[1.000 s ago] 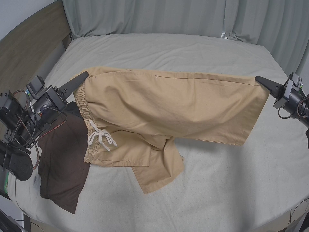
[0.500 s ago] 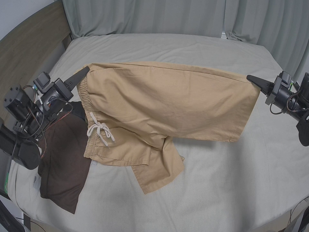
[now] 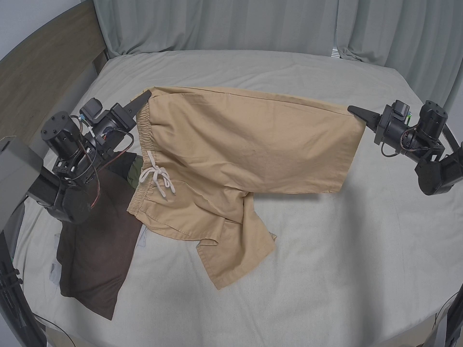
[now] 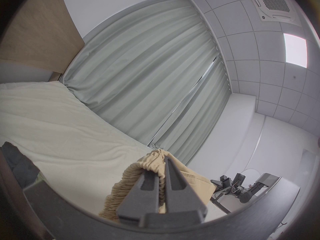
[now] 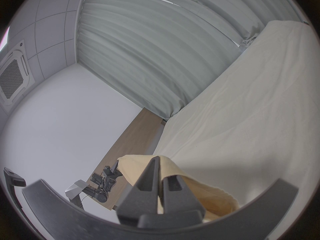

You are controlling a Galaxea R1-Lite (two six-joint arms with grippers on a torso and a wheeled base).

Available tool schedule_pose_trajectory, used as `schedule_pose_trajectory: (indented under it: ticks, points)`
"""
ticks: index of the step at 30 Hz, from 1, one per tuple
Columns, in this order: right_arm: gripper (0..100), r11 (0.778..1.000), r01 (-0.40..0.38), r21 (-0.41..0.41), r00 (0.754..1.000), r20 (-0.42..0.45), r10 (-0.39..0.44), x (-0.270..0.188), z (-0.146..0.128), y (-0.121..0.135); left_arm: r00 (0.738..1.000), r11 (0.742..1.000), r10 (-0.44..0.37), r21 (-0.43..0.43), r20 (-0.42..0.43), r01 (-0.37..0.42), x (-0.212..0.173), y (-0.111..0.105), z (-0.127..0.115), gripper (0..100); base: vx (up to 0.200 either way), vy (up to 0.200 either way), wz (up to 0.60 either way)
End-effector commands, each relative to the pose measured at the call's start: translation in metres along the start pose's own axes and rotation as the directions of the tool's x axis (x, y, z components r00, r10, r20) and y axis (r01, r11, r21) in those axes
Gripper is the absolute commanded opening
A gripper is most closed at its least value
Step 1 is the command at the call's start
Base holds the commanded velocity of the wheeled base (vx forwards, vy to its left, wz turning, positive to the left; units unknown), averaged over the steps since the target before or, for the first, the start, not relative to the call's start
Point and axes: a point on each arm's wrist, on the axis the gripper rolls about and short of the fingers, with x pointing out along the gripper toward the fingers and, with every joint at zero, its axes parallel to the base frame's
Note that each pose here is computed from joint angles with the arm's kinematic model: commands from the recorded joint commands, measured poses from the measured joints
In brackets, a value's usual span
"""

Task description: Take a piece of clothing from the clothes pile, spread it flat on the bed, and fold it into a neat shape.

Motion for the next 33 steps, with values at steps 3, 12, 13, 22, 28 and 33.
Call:
schedule_pose_trajectory:
  ticks: [3, 12, 13, 22, 28, 33]
  points:
    - [0, 0.998, 0.022, 0.050, 1.000, -0.023, -0.021, 0.029, -0.011, -0.055, 0.999, 0.999, 0.029, -0.022, -0.026, -0.030, 0.031, 0.044, -0.029, 0, 0.000, 0.000, 0.00]
    - [0, 1.000, 0.004, 0.030, 1.000, -0.011, -0.003, 0.055, -0.009, -0.089, 1.000, 0.998, 0.025, -0.062, -0.002, -0.025, 0.057, 0.074, -0.042, 0, 0.000, 0.000, 0.00]
    - [0, 1.000, 0.001, 0.027, 1.000, -0.009, -0.001, 0.057, -0.006, -0.090, 1.000, 0.997, 0.026, -0.068, -0.001, -0.026, 0.059, 0.076, -0.042, 0, 0.000, 0.000, 0.00]
    - [100, 1.000, 0.025, 0.005, 0.998, 0.051, -0.025, 0.073, 0.007, -0.111, 0.999, 0.980, 0.049, -0.191, -0.013, -0.051, 0.079, 0.094, -0.039, 100, 0.000, 0.000, 0.00]
    - [100, 0.999, 0.047, 0.025, 0.999, 0.024, -0.047, 0.062, -0.004, -0.099, 0.986, 0.952, 0.131, -0.265, -0.099, -0.153, 0.082, 0.109, -0.045, 100, 0.000, 0.000, 0.00]
    - [100, 0.999, 0.039, 0.017, 0.999, -0.021, -0.039, 0.044, -0.031, -0.065, 0.960, 0.920, 0.242, -0.279, -0.143, -0.274, 0.067, 0.130, -0.027, 100, 0.000, 0.000, 0.00]
